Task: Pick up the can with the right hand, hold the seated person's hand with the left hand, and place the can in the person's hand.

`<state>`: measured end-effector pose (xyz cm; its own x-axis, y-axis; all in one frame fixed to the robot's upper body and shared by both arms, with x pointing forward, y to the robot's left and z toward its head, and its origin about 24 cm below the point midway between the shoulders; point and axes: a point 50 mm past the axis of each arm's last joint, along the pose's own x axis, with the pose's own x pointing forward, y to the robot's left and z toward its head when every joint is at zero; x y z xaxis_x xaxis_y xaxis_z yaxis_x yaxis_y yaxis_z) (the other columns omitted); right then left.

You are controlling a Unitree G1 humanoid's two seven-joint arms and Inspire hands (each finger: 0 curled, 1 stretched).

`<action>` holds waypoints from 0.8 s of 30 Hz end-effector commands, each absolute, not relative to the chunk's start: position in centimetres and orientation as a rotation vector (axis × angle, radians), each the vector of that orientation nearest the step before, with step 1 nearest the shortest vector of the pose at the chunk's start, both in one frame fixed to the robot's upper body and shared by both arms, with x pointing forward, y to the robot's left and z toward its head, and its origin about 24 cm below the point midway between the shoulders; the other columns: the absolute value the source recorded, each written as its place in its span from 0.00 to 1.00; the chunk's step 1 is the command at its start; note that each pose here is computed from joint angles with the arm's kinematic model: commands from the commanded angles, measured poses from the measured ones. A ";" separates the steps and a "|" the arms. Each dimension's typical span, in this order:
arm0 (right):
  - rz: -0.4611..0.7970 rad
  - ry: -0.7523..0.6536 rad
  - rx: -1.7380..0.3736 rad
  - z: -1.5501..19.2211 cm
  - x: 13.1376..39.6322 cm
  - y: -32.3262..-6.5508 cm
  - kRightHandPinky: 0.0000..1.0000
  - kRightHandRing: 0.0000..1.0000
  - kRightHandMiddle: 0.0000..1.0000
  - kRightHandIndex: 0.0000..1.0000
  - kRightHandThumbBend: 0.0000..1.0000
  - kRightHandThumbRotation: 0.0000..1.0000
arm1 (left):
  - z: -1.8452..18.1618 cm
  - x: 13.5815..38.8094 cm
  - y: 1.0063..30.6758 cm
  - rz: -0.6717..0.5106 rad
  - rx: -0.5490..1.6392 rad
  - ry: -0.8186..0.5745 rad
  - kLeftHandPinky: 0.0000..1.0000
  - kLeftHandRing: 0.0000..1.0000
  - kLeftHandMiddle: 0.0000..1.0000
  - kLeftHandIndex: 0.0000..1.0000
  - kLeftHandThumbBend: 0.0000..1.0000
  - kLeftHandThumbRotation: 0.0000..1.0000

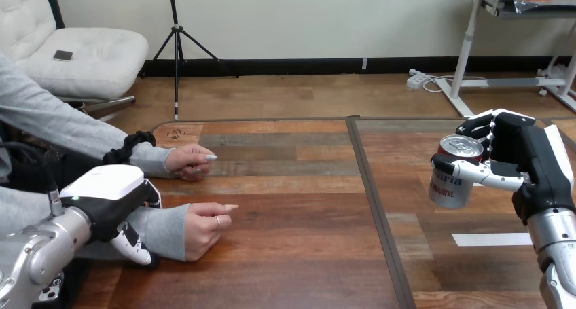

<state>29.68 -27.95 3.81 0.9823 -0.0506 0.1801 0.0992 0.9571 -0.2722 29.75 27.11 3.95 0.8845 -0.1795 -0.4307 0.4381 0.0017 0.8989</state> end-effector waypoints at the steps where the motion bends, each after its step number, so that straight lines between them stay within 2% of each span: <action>1: -0.079 -0.314 -0.289 7.0 31.3 -27.6 0.24 0.28 0.39 0.40 0.89 0.00 | 5.0 29.8 28.5 -0.446 1.522 0.212 0.22 0.31 0.41 0.44 0.82 0.00; 13: -0.083 -0.298 -0.262 6.9 31.3 -27.6 0.26 0.30 0.39 0.40 0.87 0.00 | 5.3 29.9 28.8 -0.414 1.506 0.202 0.27 0.36 0.43 0.45 0.79 0.00; 22: -0.082 -0.306 -0.282 6.9 31.3 -27.6 0.24 0.28 0.39 0.40 0.88 0.00 | 5.6 30.1 29.0 -0.363 1.409 0.273 0.30 0.39 0.46 0.47 0.75 0.00; 24: -0.079 -0.310 -0.282 7.0 31.3 -27.5 0.24 0.28 0.39 0.40 0.88 0.00 | 5.7 30.0 29.0 -0.368 1.413 0.244 0.30 0.39 0.46 0.47 0.76 0.00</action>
